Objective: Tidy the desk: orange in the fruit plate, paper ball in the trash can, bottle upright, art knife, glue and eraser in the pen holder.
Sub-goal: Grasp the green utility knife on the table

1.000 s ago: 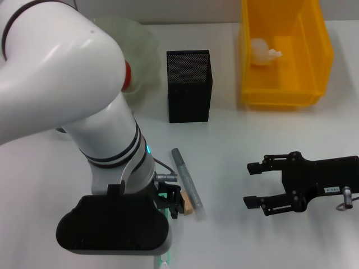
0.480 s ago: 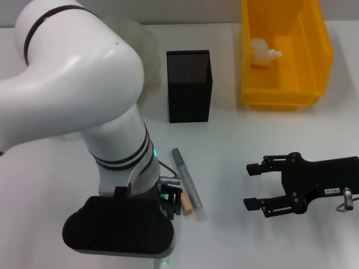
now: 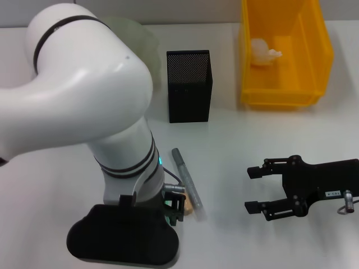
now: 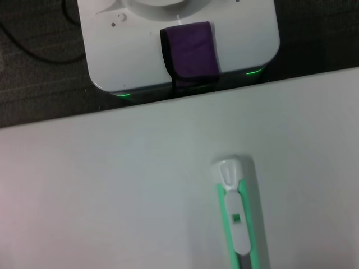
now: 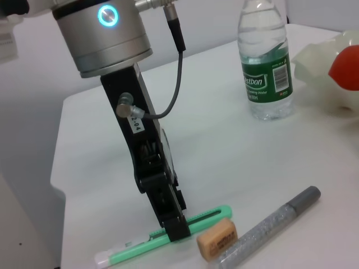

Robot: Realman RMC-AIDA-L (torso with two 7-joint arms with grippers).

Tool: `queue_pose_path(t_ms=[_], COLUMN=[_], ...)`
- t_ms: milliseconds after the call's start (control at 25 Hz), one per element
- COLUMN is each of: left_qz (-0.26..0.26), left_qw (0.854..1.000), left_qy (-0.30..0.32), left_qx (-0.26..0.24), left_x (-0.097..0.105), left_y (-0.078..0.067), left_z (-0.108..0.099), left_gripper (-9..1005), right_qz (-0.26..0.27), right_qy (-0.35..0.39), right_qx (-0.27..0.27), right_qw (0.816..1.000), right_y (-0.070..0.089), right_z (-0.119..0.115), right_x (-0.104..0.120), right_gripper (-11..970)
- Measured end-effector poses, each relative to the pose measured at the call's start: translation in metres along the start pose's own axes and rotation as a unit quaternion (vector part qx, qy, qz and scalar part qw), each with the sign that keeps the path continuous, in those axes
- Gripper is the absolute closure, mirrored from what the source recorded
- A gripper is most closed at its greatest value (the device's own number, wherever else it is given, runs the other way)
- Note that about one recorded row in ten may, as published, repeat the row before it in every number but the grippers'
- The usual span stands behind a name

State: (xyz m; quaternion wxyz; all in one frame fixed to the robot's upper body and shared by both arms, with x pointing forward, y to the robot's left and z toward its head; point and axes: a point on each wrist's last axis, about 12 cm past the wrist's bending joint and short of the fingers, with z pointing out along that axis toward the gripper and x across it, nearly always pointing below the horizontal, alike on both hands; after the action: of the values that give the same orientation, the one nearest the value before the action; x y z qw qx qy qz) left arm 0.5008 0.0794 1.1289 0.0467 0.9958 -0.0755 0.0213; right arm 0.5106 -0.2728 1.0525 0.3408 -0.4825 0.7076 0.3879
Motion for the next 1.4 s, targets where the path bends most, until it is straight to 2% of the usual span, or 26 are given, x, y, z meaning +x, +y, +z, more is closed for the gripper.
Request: queue_pose_path(t_ms=[600, 840, 1400], left_qz=[0.017, 0.014, 0.011], left_qw=[1.0, 1.0, 1.0], left_qy=[0.002, 0.004, 0.0], left_qx=[-0.003, -0.003, 0.004], left_x=[-0.0064, -0.0074, -0.0075], left_y=[0.0074, 0.0103, 0.0084], left_z=[0.0031, 0.002, 0.0059], left_gripper=[537, 594, 622], right_qz=[0.007, 0.008, 0.001], right_qy=[0.007, 0.006, 0.005], right_qx=[-0.004, -0.006, -0.007], right_qw=[1.0, 1.0, 1.0], right_y=[0.0039, 0.005, 0.0073], right_z=[0.0008, 0.0007, 0.0005], right_x=[0.0058, 0.0064, 0.0093], right_gripper=[167, 167, 167])
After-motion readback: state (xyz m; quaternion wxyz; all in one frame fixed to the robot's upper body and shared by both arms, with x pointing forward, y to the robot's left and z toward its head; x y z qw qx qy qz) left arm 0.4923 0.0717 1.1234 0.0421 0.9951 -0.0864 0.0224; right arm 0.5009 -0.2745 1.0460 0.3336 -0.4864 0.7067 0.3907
